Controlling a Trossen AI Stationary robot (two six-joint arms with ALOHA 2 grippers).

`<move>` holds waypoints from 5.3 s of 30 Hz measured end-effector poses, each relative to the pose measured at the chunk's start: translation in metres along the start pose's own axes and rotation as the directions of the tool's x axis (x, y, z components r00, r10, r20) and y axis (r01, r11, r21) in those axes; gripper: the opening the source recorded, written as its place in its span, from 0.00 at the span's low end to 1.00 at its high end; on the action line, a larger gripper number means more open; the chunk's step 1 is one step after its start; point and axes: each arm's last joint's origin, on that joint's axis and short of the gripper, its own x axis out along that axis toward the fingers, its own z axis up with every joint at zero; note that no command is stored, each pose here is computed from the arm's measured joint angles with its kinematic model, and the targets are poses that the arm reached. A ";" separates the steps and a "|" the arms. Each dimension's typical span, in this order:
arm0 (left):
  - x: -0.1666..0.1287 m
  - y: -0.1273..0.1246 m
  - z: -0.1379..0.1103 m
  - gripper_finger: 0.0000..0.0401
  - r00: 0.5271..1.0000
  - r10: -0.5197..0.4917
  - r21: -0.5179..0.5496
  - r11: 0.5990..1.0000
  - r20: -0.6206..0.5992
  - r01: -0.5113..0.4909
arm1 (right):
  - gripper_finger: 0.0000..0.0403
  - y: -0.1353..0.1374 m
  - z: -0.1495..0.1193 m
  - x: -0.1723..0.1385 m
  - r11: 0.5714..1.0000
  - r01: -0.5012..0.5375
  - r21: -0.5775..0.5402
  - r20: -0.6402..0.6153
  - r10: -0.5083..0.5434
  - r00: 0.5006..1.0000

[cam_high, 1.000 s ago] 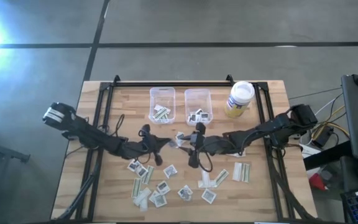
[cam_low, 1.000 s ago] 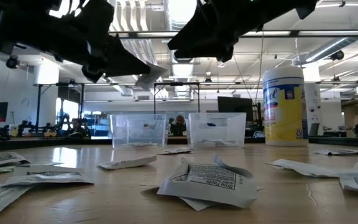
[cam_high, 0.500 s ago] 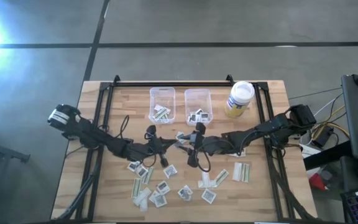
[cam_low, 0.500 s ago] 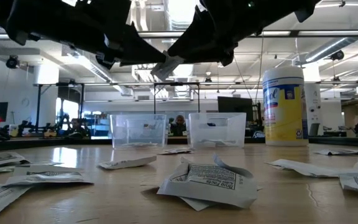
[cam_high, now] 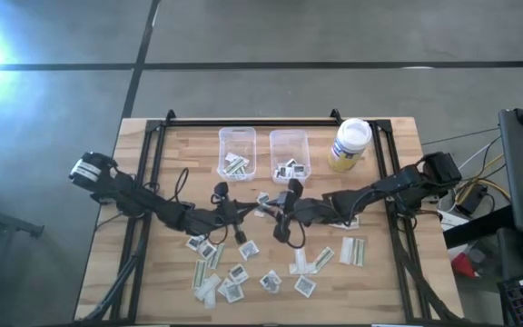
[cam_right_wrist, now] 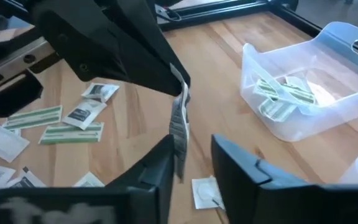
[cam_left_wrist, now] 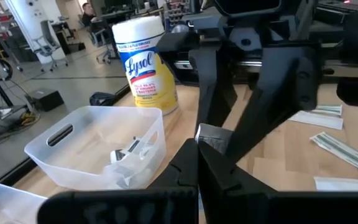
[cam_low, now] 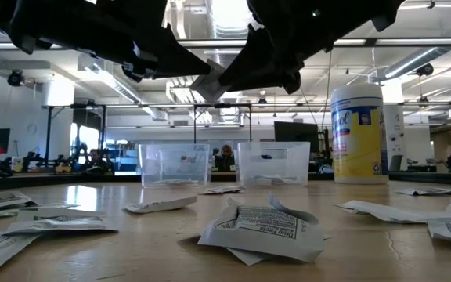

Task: Pick & Place First Aid Supplies
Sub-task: Put the gray towelette pack into the right transparent bin

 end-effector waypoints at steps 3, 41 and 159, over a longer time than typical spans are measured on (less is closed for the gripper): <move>0.000 0.000 0.000 0.00 1.000 0.001 0.000 1.000 0.000 -0.001 | 0.14 0.000 0.000 0.000 1.000 -0.006 0.003 -0.003 0.006 1.000; -0.031 0.028 0.020 0.00 0.989 -0.024 -0.022 1.000 -0.149 0.021 | 0.02 -0.023 0.008 -0.014 0.990 0.049 -0.135 -0.114 -0.065 0.991; -0.070 0.014 -0.012 0.34 0.595 -0.563 -0.594 0.786 -0.573 0.172 | 0.19 -0.011 0.004 -0.068 0.996 -0.072 0.053 -0.321 0.086 0.943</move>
